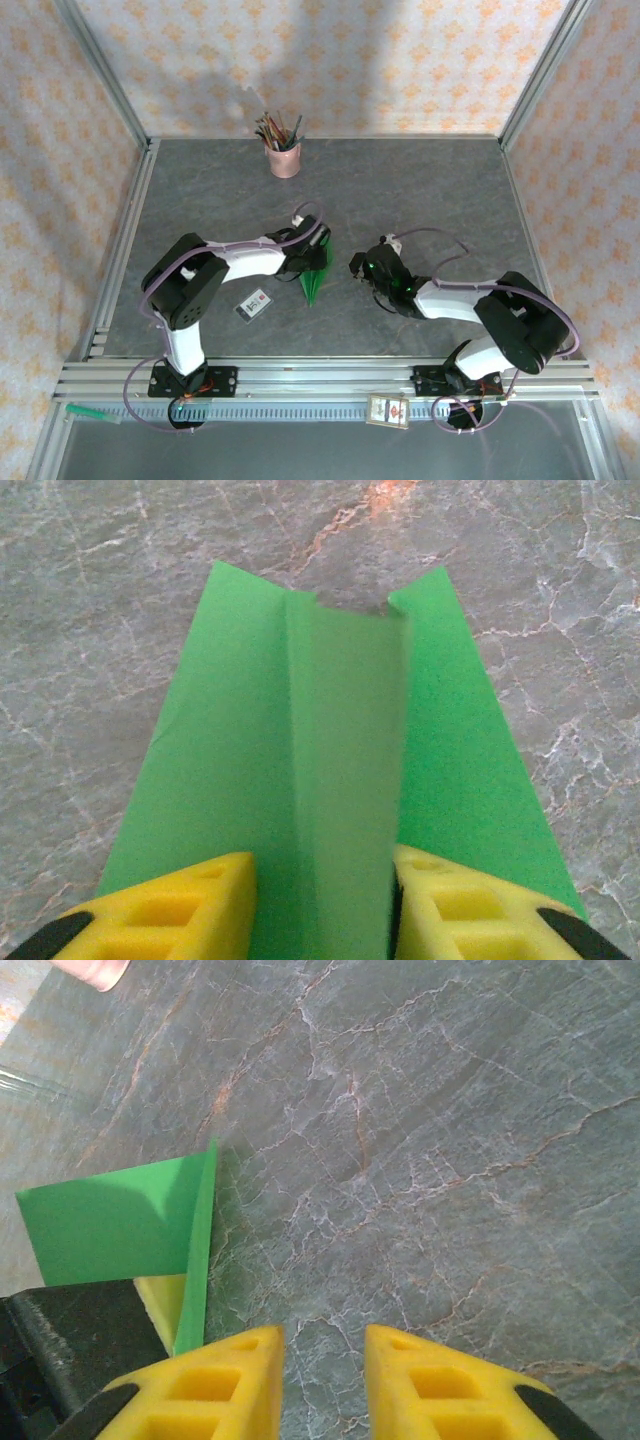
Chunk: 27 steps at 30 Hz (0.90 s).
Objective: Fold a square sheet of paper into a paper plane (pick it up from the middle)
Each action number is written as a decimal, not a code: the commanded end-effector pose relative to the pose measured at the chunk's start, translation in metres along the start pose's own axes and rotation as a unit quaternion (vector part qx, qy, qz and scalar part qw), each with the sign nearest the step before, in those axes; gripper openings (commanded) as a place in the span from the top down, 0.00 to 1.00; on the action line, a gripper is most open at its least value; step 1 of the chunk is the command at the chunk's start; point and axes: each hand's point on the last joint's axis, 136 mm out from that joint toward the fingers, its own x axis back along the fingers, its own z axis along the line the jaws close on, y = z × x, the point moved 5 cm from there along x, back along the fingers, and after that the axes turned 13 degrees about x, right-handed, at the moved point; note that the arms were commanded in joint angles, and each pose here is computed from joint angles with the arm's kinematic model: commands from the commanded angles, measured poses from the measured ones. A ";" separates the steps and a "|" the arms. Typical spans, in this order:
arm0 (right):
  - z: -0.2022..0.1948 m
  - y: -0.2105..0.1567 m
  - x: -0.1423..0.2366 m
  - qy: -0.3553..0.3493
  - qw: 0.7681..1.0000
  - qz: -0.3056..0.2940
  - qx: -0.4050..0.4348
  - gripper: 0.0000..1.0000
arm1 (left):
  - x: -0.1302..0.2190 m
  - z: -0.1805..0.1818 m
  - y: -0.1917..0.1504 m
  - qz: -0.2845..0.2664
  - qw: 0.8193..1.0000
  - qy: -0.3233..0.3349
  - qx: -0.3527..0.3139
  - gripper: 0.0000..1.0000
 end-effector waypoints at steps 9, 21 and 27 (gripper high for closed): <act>-0.005 0.010 0.001 -0.009 1.000 -0.015 -0.002 0.73 | -0.011 0.020 -0.004 -0.017 0.994 0.092 -0.049 0.44; -0.004 0.021 0.005 -0.020 0.999 -0.025 0.014 0.72 | 0.000 0.004 0.012 -0.034 0.997 0.059 -0.027 0.38; -0.003 0.040 0.016 -0.060 0.995 -0.053 0.062 0.70 | 0.022 -0.011 0.026 -0.053 0.998 0.026 -0.018 0.37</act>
